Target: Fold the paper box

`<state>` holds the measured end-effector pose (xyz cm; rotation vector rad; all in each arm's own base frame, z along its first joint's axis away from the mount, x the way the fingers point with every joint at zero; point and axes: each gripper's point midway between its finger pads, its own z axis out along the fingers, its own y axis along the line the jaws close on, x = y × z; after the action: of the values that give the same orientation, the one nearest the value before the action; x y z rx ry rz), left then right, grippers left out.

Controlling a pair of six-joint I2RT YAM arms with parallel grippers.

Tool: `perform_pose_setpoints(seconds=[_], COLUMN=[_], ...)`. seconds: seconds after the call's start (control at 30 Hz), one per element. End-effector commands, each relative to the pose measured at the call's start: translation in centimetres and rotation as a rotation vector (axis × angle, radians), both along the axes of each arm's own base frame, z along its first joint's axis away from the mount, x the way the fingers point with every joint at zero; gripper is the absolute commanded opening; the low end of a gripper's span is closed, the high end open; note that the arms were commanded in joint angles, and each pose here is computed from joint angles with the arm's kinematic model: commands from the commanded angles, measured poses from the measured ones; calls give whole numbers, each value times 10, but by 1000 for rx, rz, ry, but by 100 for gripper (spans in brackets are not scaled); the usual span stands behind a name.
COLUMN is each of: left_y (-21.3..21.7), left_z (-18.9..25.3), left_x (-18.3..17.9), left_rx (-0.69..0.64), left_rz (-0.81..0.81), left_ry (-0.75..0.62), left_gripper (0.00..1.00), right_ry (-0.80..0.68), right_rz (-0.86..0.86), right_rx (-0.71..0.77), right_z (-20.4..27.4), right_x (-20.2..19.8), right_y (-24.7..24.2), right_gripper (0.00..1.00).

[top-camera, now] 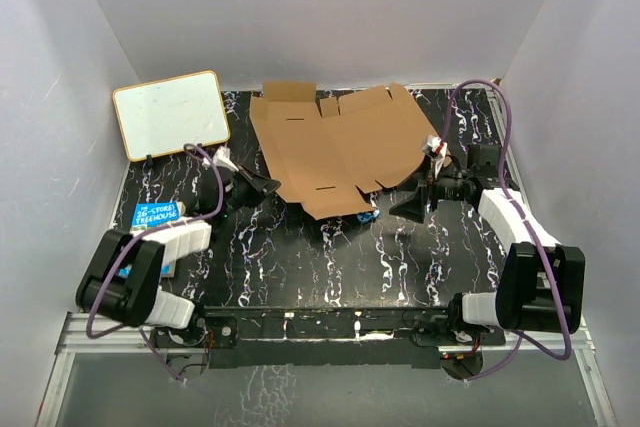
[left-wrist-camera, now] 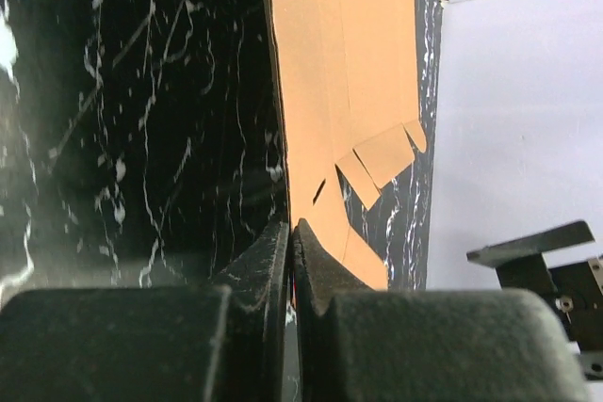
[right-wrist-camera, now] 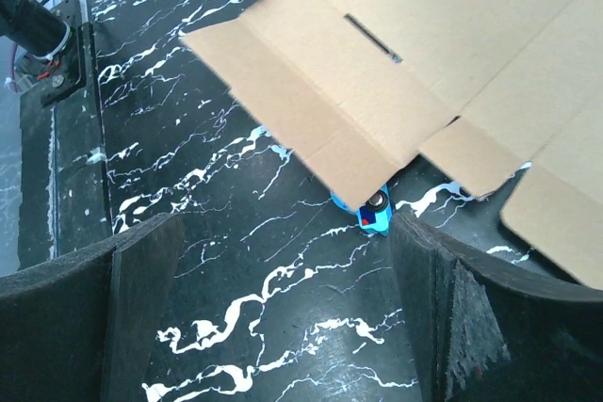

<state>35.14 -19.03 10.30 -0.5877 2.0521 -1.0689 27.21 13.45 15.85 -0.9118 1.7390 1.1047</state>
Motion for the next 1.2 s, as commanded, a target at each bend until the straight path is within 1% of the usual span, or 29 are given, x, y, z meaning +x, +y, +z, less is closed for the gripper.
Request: perform_pose_setpoints(seconds=[0.0,0.23,0.33,0.5,0.73,0.83,0.93,0.97,1.17], left_y=[11,23,23,17,4,-9,-21,-26,-49], left_z=[13,4,-1,-4,-10,-10,-14,-15,-21], left_x=[-23,-70,-88,-109,-125,-128,-133,-135,-151], left_rx=[-6,31,17,-8,-22,-6,15,18,61], left_rz=[93,116,110,92,76,48,11,-4,-118], left_ry=[-41,-5,11,35,57,60,72,75,76], left_gripper=[0,0,0,0,0,0,0,2,25], right_ry=[-56,-86,-102,-127,-20,35,58,60,52], right_rz=[19,17,14,-7,-198,-247,-292,-301,-339], right_rx=[52,50,42,22,-43,-25,-13,-12,-12], right_z=[10,14,17,21,2,-1,-2,-2,1], right_x=[3,2,2,3,32,38,43,44,47], right_y=[-2,-4,-5,-8,-26,-32,-40,-42,-52], right_gripper=[99,99,99,99,100,100,100,100,100])
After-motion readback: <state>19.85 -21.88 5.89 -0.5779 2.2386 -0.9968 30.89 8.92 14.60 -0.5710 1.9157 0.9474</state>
